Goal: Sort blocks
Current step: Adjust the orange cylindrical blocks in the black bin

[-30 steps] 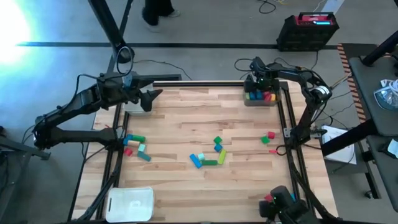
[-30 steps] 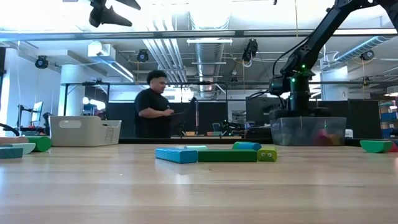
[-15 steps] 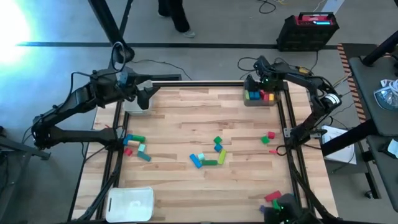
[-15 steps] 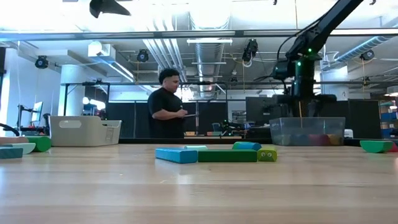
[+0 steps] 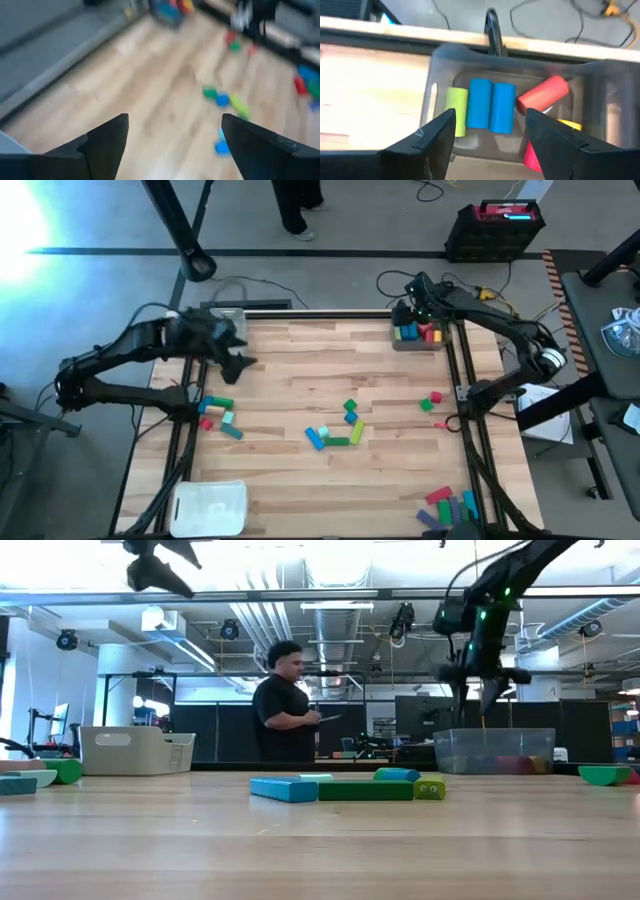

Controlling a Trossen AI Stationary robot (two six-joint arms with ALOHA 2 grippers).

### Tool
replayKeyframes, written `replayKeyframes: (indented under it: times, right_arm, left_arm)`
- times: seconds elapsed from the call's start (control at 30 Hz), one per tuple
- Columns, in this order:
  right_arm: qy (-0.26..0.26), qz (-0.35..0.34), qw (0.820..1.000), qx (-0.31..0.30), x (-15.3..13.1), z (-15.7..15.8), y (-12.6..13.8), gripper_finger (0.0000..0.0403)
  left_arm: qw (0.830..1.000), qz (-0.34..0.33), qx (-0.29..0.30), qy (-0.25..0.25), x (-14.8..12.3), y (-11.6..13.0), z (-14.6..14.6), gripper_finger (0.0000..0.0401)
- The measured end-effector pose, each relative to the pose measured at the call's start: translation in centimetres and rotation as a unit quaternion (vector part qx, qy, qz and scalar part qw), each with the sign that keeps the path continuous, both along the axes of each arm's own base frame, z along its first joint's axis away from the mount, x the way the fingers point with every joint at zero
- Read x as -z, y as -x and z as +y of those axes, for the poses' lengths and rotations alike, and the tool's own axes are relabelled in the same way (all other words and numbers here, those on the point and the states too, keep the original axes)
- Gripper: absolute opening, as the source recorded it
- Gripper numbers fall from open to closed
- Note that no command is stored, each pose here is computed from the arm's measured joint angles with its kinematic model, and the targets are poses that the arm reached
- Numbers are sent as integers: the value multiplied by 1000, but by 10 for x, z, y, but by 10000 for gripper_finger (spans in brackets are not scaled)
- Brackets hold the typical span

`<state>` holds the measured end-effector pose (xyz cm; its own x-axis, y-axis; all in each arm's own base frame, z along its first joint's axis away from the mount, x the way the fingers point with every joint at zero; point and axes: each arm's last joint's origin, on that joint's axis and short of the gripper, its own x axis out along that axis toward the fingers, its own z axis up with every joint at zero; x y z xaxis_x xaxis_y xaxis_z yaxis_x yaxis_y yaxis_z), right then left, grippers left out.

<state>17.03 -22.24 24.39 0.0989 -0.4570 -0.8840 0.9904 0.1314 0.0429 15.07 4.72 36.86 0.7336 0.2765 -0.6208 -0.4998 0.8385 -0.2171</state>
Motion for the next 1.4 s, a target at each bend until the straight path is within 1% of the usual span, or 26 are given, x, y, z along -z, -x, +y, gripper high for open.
replayKeyframes:
  times: [0.07, 0.13, 0.23, 0.33, 0.43, 0.5, 0.6, 0.77, 0.83, 0.93, 1.03, 1.2, 1.33, 1.4]
  right_arm:
    - [19, -1, 1000, 4, -8, 6, 0, 232]
    - [21, -14, 1000, 15, -12, 6, 3, 230]
    - [-17, -46, 998, 31, -5, -5, 12, 223]
    - [-41, -46, 998, 32, 6, -19, 19, 211]
    - [-76, -52, 995, 46, 20, -31, 27, 189]
    - [-105, -62, 991, 63, 32, -40, 33, 165]
    - [-133, -53, 986, 80, 48, -49, 39, 118]
    - [-158, -39, 983, 81, 66, -55, 40, 40]
    - [-164, -34, 983, 79, 70, -56, 39, 18]
    - [-167, -32, 982, 79, 73, -57, 39, 14]
    - [-152, -27, 985, 81, 76, -61, 38, 12]
    - [-131, -14, 989, 73, 76, -64, 38, 12]
    - [-111, 1, 991, 75, 70, -64, 40, 13]
    - [-111, 1, 991, 75, 70, -64, 40, 13]
  left_arm:
    - [999, 34, 9, 22, 7, -5, -6, 295]
    - [997, 63, 12, 34, 13, -9, -10, 286]
    - [995, 94, 7, 38, 20, -14, -15, 273]
    - [993, 105, 0, 47, 23, -17, -18, 258]
    - [991, 113, 4, 68, 25, -18, -23, 229]
    - [990, 115, 13, 87, 26, -18, -29, 199]
    - [989, 111, 20, 101, 26, -18, -38, 142]
    - [988, 109, 19, 104, 25, -15, -51, 35]
    - [988, 110, 14, 103, 25, -14, -53, 10]
    - [987, 117, 8, 106, 26, -11, -55, 14]
    - [986, 132, 0, 103, 28, -9, -55, 15]
    - [985, 156, -30, 68, 31, -5, -52, 3]
    - [985, 158, -47, 44, 30, -3, -50, 1]
    - [985, 158, -52, 36, 30, -2, -50, 1]
